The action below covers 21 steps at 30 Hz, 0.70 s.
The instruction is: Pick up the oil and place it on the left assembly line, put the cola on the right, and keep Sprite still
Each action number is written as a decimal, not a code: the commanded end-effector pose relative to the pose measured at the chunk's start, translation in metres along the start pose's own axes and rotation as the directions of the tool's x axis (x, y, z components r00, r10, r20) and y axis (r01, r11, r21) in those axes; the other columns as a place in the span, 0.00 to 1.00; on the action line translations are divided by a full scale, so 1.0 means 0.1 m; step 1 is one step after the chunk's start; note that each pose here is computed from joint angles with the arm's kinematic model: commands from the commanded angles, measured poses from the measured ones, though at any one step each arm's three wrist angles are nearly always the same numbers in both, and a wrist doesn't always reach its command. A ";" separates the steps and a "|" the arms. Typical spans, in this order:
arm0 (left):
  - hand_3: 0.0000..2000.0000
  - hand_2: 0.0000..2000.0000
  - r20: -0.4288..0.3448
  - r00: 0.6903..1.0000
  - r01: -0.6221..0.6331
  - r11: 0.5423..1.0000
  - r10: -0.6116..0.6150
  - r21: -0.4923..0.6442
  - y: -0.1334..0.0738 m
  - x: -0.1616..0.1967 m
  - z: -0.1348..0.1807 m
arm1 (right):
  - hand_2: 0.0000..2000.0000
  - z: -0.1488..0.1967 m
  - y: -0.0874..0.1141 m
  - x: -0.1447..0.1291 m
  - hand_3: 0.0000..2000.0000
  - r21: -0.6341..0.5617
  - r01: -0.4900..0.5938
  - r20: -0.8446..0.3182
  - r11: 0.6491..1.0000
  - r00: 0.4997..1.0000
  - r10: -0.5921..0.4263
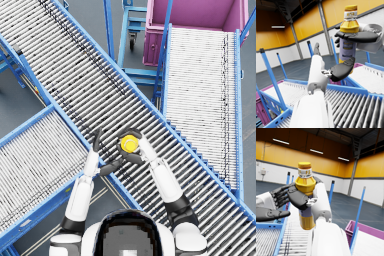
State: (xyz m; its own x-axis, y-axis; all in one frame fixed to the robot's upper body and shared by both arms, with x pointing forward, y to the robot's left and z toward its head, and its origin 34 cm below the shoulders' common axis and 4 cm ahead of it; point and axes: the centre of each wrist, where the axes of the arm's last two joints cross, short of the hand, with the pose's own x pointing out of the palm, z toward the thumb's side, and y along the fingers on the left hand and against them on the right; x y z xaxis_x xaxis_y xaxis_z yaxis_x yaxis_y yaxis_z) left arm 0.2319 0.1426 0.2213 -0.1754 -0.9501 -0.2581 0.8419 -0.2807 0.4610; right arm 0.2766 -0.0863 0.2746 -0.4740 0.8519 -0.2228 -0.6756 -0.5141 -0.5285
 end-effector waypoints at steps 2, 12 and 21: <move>0.00 0.00 0.016 1.000 0.015 1.000 -0.015 0.022 0.11 0.09 0.03 | 1.00 0.09 0.02 0.26 1.00 -0.032 -0.093 0.013 0.995 0.995 0.094; 0.00 0.00 0.024 0.998 0.062 0.998 -0.062 0.024 0.08 0.15 0.04 | 1.00 0.02 0.09 0.54 1.00 0.002 -0.133 0.050 0.991 0.990 0.132; 1.00 1.00 0.027 0.995 0.096 0.995 -0.096 0.029 0.05 0.13 0.06 | 0.32 0.02 0.06 0.55 0.84 -0.010 -0.130 0.066 0.991 0.989 0.130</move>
State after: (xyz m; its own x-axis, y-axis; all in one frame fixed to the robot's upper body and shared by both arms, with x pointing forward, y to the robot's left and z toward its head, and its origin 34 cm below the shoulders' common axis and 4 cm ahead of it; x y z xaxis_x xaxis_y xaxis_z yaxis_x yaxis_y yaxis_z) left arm 0.2313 0.1283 0.2203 -0.2701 -0.9218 -0.2781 0.8176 -0.3721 0.4393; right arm 0.2453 -0.0455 0.2558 -0.5812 0.7822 -0.2244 -0.6243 -0.6055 -0.4936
